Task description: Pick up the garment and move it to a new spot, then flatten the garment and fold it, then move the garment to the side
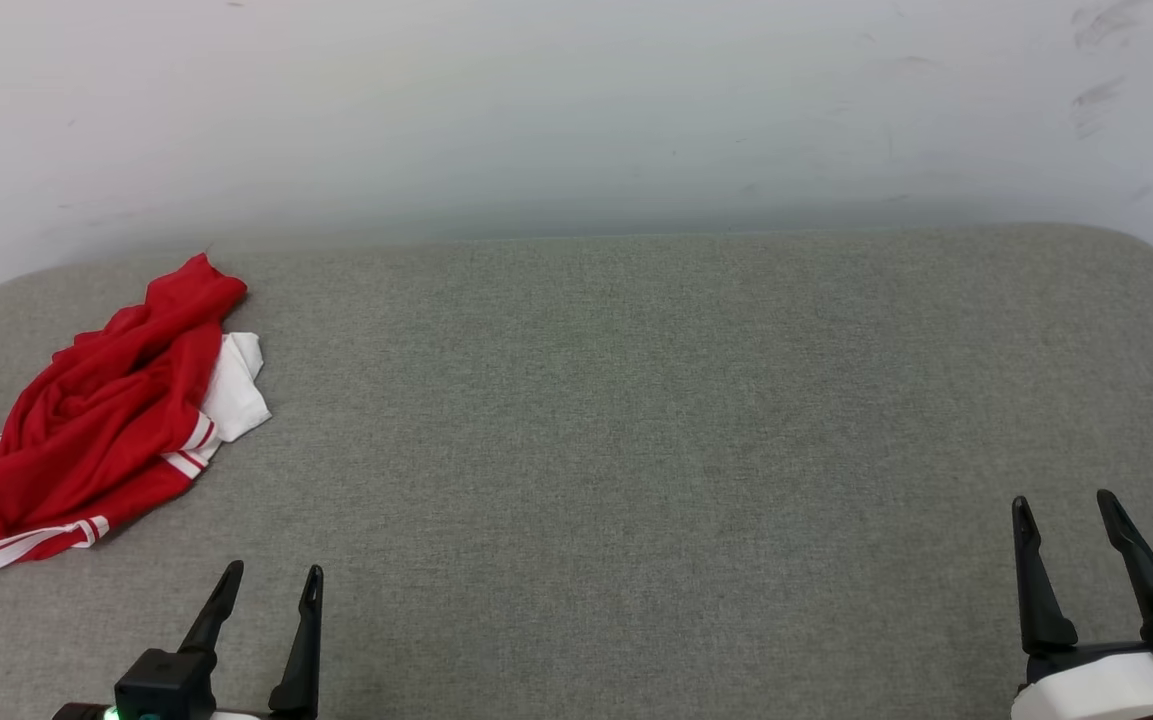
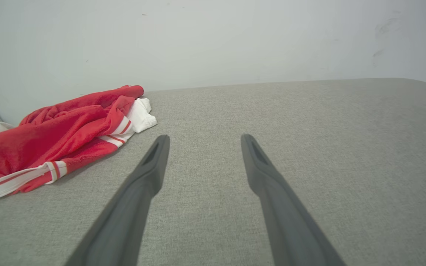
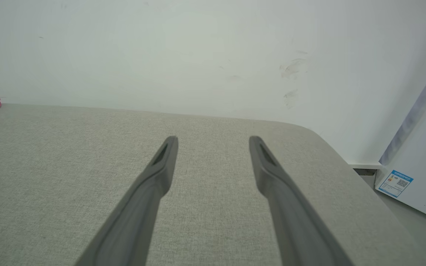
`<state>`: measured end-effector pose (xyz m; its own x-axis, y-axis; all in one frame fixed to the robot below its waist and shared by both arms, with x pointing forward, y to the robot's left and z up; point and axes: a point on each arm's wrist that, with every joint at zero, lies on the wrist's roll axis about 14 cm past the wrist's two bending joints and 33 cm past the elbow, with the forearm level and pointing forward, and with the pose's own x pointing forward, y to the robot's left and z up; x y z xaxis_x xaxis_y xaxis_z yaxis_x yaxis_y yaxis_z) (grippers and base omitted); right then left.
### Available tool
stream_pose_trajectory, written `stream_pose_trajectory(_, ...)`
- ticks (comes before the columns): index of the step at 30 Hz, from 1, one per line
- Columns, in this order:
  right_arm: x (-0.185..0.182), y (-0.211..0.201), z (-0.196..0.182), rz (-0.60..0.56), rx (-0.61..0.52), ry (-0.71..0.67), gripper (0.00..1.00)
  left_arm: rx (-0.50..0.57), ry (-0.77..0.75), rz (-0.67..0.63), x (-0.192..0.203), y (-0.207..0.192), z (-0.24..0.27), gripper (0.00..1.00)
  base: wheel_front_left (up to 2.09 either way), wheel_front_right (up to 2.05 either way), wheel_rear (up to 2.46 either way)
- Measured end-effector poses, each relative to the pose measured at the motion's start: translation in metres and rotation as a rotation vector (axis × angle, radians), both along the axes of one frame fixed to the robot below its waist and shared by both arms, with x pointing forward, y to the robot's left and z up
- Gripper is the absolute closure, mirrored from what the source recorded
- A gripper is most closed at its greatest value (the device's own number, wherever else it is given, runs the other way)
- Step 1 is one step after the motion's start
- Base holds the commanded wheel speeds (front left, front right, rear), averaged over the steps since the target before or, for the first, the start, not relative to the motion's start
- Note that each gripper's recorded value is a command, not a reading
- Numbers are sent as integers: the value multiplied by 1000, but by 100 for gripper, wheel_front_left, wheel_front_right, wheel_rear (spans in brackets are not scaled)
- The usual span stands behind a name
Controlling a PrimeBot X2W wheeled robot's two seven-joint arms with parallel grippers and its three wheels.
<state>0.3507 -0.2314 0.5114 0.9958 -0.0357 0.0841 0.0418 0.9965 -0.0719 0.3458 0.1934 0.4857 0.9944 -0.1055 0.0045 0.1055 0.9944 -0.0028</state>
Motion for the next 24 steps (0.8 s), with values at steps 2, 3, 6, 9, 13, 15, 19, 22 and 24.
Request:
stream_pose_trajectory(2,0,1,1,4,-12,-4,0,9,-3,1,-1,1,0,0,0,0,0)
stream_pose_trajectory(3,0,1,1,5,-20,-5,0,15,-2,1,-1,1,0,0,0,0,0)
stream_pose_trajectory(6,0,2,0,11,-28,-2,0,20,-5,10,-3,3,1,0,0,0,0)
stream_pose_trajectory(9,1,6,0,21,-27,-1,0,5,-9,29,-4,7,2,0,0,0,0)
stream_pose_trajectory(13,5,13,1,44,-27,-3,0,1,-12,51,-8,14,3,0,0,0,0)
stream_pose_trajectory(15,7,17,1,57,-26,-4,0,2,-10,62,-12,18,2,0,0,0,0)
stream_pose_trajectory(19,13,28,-1,91,-22,-1,0,2,-21,106,-19,31,6,0,0,0,0)
stream_pose_trajectory(22,17,41,-3,129,-18,5,0,3,-31,154,-27,46,8,0,0,0,0)
stream_pose_trajectory(24,19,49,-5,154,-13,13,0,3,-28,182,-36,53,7,0,0,0,0)
